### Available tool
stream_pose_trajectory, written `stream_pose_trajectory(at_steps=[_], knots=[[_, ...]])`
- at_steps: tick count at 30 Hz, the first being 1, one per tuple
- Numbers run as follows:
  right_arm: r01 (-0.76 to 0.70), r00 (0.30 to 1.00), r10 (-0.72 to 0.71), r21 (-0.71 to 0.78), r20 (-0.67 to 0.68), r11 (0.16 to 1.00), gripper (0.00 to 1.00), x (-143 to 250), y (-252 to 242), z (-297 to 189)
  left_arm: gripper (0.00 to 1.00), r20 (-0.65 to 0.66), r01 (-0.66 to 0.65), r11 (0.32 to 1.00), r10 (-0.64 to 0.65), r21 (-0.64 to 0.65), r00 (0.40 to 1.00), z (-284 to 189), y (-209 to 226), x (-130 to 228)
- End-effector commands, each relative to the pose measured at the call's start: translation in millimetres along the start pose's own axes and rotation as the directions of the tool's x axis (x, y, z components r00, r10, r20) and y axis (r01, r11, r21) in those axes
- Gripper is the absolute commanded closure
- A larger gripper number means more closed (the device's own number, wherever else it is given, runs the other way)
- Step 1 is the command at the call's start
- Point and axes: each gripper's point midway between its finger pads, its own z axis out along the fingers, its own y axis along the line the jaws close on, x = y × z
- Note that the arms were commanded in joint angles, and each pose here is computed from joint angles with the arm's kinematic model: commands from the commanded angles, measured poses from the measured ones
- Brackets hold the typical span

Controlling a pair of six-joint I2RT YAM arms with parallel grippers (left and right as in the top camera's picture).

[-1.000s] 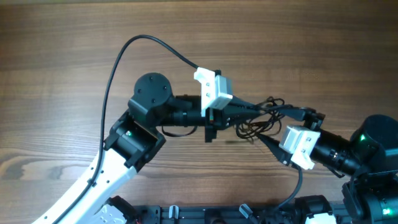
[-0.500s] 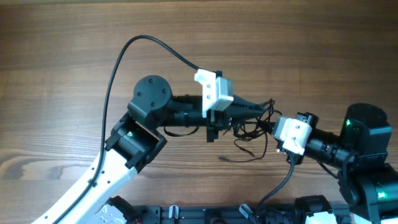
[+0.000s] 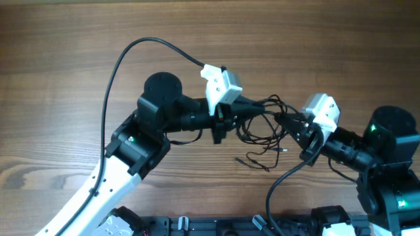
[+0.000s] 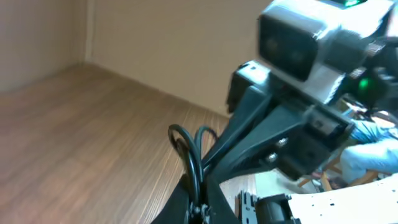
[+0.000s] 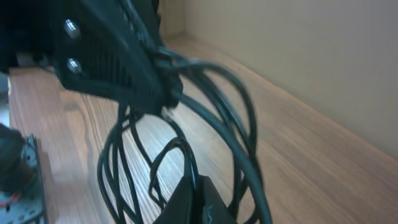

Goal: Untangle cables

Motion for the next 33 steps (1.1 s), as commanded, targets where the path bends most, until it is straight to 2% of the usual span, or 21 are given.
stream_pose_trajectory(at_steps=[1,9,11,33], knots=[[-0.072,0.997,0.072,0.009,0.032,0.997,0.96,-10.3,-2.6,-1.1,0.96,-0.008,0.032,0.994,-0.033,-0.106,0.999,-10.3,20.7,1.5],[-0.095,0.994,0.094,0.023,0.061,0.995,0.96,-18.2,-6.3,-1.7,0.96,-0.020,0.057,0.988,-0.060,-0.143,0.998,-16.4,31.6,6.4],[-0.139,0.989,0.136,0.060,0.058,0.988,0.96,-16.7,-13.0,-1.9,0.96,-0.024,0.061,0.988,-0.065,-0.144,0.998,-16.4,31.8,7.6],[-0.131,0.987,0.123,0.070,0.105,0.989,0.96,-28.6,-13.4,-6.2,0.96,-0.053,0.062,0.983,-0.072,-0.175,0.996,-17.7,37.1,16.4]])
